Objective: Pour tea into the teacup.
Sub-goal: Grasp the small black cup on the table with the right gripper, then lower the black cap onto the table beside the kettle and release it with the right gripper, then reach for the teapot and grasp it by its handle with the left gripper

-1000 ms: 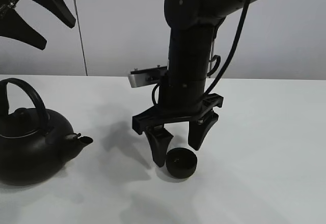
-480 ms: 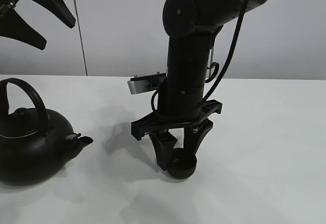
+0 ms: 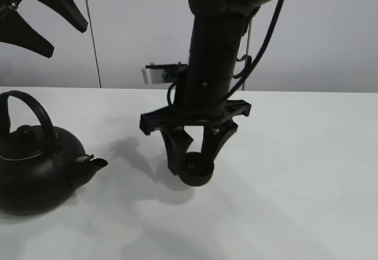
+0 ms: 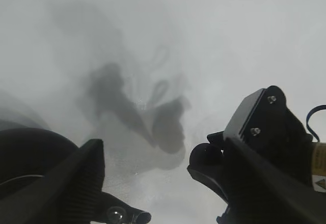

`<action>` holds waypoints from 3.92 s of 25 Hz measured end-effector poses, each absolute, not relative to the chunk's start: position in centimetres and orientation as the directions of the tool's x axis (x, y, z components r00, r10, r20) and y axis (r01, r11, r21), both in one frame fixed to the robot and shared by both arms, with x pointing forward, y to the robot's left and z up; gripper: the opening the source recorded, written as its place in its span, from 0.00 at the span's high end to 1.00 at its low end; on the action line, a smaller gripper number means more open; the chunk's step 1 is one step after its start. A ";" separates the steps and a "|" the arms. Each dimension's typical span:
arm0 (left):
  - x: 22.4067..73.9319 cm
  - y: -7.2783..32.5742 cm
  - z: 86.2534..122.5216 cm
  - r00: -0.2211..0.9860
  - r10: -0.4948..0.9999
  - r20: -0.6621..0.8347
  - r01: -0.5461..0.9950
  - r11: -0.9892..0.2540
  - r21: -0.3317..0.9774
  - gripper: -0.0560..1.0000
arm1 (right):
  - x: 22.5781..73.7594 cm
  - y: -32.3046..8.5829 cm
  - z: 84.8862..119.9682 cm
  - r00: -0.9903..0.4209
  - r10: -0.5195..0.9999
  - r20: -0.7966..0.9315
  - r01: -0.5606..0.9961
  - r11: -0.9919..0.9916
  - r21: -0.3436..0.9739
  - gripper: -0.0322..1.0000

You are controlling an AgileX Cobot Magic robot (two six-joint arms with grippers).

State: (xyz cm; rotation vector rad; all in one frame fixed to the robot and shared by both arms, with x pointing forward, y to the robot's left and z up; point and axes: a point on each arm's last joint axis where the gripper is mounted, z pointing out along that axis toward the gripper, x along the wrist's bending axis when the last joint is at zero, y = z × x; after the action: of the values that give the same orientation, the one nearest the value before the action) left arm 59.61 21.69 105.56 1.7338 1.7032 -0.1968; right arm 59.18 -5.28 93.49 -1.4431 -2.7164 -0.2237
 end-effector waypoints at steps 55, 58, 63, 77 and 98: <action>59.6 21.7 105.6 0.128 0.823 -0.553 0.927 0.098 0.361 0.49 | 59.9 0.5 90.9 -0.533 0.832 0.156 0.835 0.487 0.257 0.58; 59.6 21.7 105.6 0.128 0.823 -0.553 0.927 0.098 0.361 0.49 | 60.0 0.5 90.7 -0.533 0.832 0.155 0.835 0.487 0.257 0.58; 59.6 21.7 105.6 0.128 0.823 -0.553 0.927 0.098 0.361 0.49 | 60.0 0.5 90.7 -0.533 0.832 0.154 0.834 0.486 0.261 0.58; 59.6 21.7 105.6 0.128 0.823 -0.553 0.927 0.098 0.361 0.49 | 60.1 0.5 90.9 -0.532 0.832 0.154 0.833 0.483 0.268 0.43; 59.6 21.7 105.6 0.128 0.823 -0.553 0.927 0.098 0.361 0.49 | 66.7 -21.8 103.1 -0.215 0.945 -0.246 0.896 0.292 0.336 0.43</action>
State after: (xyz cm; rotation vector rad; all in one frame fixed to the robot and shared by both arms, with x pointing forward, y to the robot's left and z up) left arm 59.62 21.69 105.57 1.7332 1.7032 -0.1959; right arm 66.66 -21.83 103.13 -2.1493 -2.8212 -0.2197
